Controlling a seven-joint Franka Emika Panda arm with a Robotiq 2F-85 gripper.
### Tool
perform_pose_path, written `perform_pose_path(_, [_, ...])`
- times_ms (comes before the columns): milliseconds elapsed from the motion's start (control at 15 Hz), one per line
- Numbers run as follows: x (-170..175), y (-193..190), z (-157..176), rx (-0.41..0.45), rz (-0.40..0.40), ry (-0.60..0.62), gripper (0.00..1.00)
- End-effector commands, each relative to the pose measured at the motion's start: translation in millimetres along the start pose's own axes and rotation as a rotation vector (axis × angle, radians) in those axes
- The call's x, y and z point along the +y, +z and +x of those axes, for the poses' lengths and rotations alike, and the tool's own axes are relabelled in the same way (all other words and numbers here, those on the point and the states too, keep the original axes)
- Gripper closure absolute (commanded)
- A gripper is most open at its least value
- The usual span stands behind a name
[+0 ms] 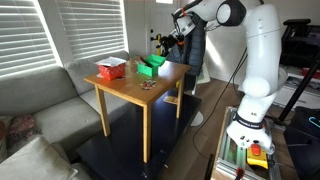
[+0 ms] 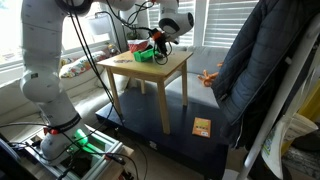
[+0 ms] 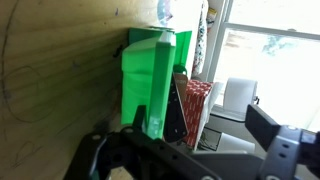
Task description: Close the lid of the green storage box
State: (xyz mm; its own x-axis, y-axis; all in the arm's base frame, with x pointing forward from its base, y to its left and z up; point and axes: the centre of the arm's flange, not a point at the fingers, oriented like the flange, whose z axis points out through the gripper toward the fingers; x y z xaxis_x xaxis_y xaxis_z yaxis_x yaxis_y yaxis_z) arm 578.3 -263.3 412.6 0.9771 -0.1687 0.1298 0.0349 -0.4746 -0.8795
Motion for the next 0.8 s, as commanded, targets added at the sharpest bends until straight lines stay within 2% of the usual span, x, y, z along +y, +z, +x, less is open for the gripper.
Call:
perform_pose_path(0, [-17.6, -5.7, -0.6, 0.005, 0.059, 0.003, 0.00])
perform_pose_path(733, [-43.2, 7.5, 1.0, 0.013, 0.109, -0.018, 0.00])
